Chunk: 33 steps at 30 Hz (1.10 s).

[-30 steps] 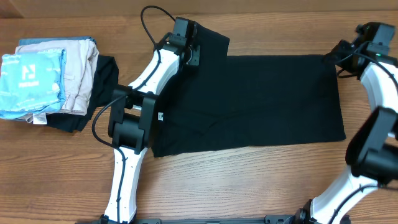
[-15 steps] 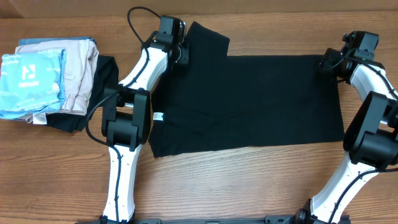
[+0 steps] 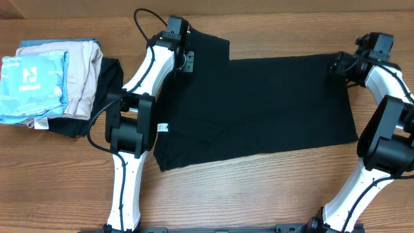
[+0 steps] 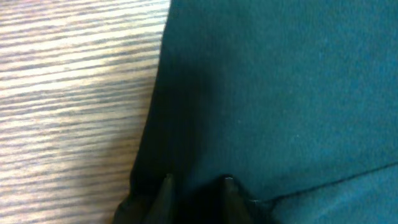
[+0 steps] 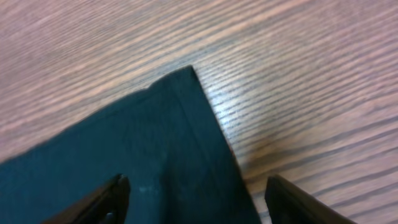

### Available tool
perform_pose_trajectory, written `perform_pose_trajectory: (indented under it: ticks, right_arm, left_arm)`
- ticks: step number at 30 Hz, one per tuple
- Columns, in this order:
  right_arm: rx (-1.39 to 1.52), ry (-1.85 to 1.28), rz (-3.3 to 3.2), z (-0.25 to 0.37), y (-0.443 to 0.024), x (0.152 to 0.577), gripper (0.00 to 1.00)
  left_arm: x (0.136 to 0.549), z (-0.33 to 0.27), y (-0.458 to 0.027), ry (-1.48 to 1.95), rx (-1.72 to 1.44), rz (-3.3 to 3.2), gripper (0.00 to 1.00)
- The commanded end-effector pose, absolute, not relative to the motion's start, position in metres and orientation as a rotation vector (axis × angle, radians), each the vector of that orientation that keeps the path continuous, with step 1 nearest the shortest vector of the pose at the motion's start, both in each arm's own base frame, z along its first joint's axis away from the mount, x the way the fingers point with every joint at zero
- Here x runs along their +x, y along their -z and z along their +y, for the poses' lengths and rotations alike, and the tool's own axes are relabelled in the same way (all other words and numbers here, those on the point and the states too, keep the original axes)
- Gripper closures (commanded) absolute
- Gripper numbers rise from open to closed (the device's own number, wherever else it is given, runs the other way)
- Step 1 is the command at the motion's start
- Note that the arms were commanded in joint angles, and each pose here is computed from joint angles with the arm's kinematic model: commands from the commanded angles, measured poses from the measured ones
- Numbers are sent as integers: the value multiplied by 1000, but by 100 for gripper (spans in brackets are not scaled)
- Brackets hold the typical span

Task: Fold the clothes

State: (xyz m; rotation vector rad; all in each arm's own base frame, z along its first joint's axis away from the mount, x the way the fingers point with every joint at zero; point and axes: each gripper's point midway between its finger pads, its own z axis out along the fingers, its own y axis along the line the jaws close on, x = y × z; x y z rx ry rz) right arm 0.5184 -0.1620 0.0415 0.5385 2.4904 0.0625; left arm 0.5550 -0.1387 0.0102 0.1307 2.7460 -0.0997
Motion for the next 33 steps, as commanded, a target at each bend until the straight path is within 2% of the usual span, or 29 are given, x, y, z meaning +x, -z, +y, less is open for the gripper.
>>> perform_pose_trajectory:
  ticks: [1, 2, 4, 5, 7, 13, 16, 22, 25, 27, 29, 33]
  right_arm:
    - [497, -33, 2378, -168, -117, 540, 24]
    - [495, -33, 2374, -168, -128, 542, 21]
    - [492, -30, 2361, -169, -136, 545, 20]
    - [492, -31, 2363, -170, -134, 546, 20]
    - [472, -30, 2381, -169, -122, 548, 20]
    - [442, -36, 2404, -163, -82, 563, 20]
    - [316, -10, 2427, -150, -62, 574, 20]
    - [274, 71, 2425, -146, -54, 581, 16]
    - [278, 72, 2427, -147, -54, 580, 17]
    - [288, 79, 2425, -152, -54, 579, 16]
    - [281, 84, 2427, -154, -53, 579, 11]
    - [230, 106, 2438, -156, -47, 578, 10]
  left_arm:
    - [594, -160, -85, 242, 155, 2567, 34]
    - [602, -167, -105, 283, 165, 2517, 28]
    - [616, -169, -128, 292, 163, 2435, 23]
    - [620, -170, -128, 294, 162, 2418, 23]
    - [633, -173, -122, 292, 175, 2368, 30]
    - [648, -180, -52, 314, 145, 2396, 30]
    - [648, -180, -14, 316, 121, 2434, 30]
    - [651, -178, 15, 313, 108, 2447, 31]
    - [643, -176, 32, 301, 114, 2493, 40]
    - [640, -174, 35, 285, 140, 2508, 35]
    - [640, -175, 35, 281, 152, 2507, 35]
    - [637, -174, 37, 278, 151, 2522, 33]
